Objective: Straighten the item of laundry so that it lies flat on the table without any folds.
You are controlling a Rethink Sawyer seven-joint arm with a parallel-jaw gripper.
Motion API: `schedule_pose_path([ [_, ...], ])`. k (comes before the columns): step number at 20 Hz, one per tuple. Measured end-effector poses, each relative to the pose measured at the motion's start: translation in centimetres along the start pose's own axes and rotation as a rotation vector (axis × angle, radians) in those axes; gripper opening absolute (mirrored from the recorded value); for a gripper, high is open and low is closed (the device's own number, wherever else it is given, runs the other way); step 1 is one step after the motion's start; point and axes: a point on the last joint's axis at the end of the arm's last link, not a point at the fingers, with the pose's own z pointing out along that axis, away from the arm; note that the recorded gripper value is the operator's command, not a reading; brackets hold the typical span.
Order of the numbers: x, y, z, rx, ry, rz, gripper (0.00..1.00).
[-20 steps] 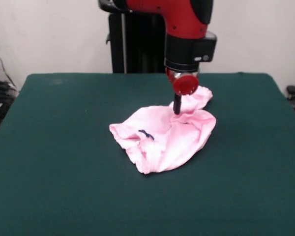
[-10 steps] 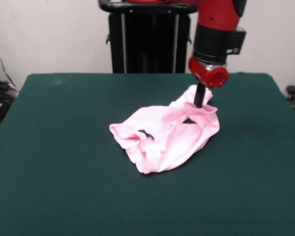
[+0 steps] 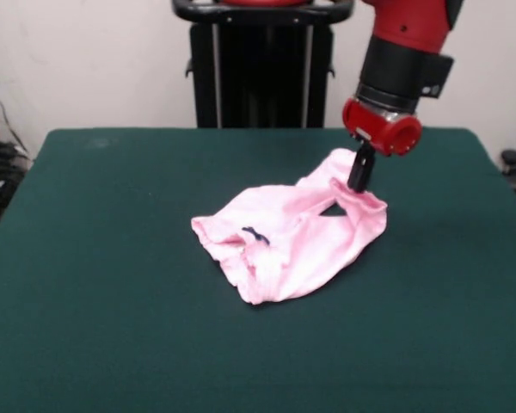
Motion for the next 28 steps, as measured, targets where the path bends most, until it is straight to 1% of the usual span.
schedule_pose_path([
  [2, -0.7, 0.3, 0.3, -0.003, -0.025, -0.006, 0.00],
  [4, -1.1, 0.5, 0.5, -0.005, -0.033, -0.004, 0.00],
  [6, -1.4, 0.8, 0.5, -0.007, -0.035, 0.001, 0.00],
  [13, -2.2, 1.6, 0.2, -0.007, -0.028, 0.051, 0.00],
  [15, -2.3, 2.1, 0.2, -0.010, -0.012, 0.077, 0.00],
  [18, -2.4, 3.2, 0.6, -0.019, 0.037, 0.133, 0.00],
  [20, -2.6, 3.7, 0.7, -0.024, 0.055, 0.162, 0.00],
  [23, -2.5, 4.0, 0.5, -0.027, 0.045, 0.157, 0.00],
  [28, -1.6, 4.6, 0.2, -0.039, 0.002, 0.108, 0.00],
])
